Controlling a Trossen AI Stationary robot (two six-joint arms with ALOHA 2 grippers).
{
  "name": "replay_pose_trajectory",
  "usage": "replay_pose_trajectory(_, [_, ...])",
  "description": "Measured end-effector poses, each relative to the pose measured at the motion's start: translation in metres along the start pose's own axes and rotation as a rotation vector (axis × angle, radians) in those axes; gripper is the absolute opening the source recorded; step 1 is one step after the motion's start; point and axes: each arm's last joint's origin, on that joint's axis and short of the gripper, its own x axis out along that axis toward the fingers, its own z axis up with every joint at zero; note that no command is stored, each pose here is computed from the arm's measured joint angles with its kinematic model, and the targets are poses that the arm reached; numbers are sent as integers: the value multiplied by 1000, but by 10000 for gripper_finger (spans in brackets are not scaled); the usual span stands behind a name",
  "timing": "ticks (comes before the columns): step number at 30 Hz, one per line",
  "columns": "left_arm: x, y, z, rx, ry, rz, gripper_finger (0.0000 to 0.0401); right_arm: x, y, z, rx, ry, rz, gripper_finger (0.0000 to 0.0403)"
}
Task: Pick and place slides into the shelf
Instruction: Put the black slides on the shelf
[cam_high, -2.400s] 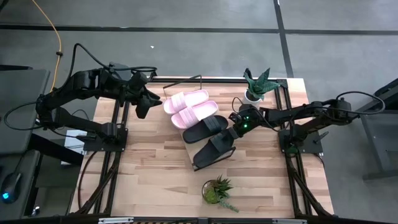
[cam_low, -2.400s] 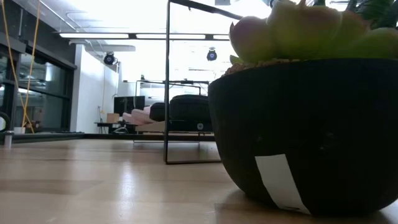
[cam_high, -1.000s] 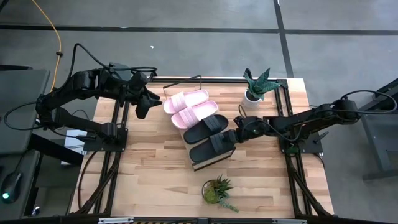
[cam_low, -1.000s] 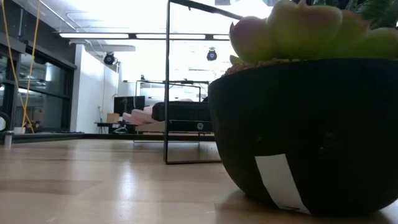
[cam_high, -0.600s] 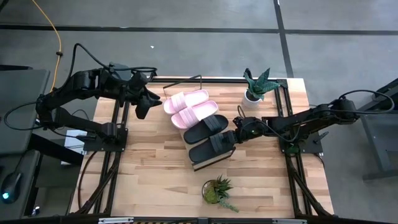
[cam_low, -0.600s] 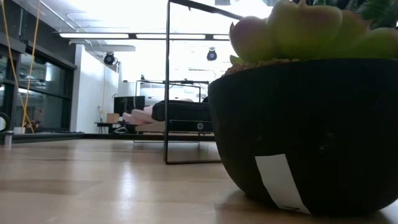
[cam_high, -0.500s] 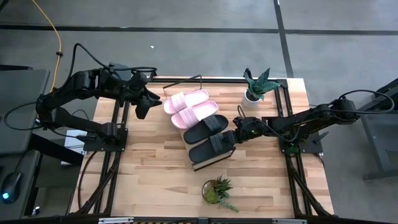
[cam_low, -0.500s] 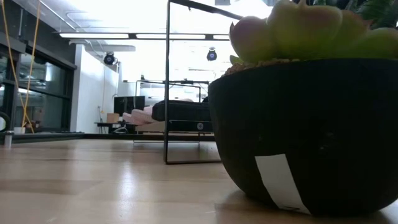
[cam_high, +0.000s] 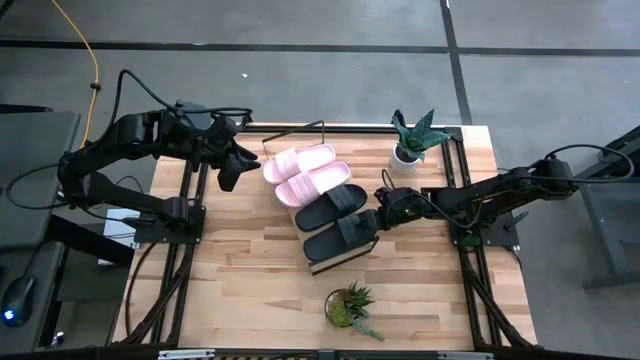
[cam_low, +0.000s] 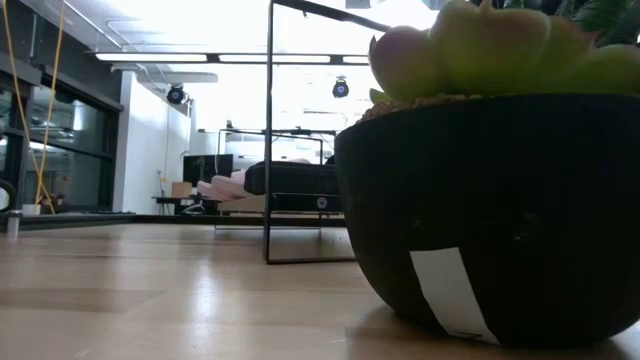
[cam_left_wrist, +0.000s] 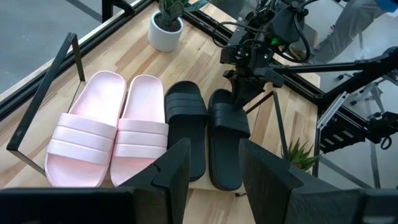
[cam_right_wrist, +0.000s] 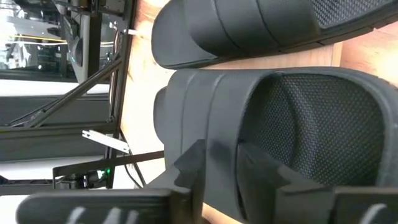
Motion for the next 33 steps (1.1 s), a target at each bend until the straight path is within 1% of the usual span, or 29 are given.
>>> replay_pose_trajectory(3, [0, 0, 0, -1, 0, 0, 127, 0, 0, 0, 0, -2, -1, 94])
replay_pose_trajectory(6, [0, 0, 0, -1, 0, 0, 126, 0, -1, 0, 2, -26, -21, 104])
replay_pose_trajectory(12, [0, 0, 0, -1, 0, 0, 126, 0, -5, 1, 27, -57, -60, 106])
replay_pose_trajectory(21, [0, 0, 0, -1, 0, 0, 127, 0, -4, -1, 33, -43, -58, 106])
replay_pose_trajectory(30, [0, 0, -1, -1, 8, 4, 127, 0, -2, -8, 26, -96, -68, 106])
replay_pose_trajectory(33, [0, 1, -1, -1, 11, 5, 127, 0, -2, -9, 35, -77, -66, 106])
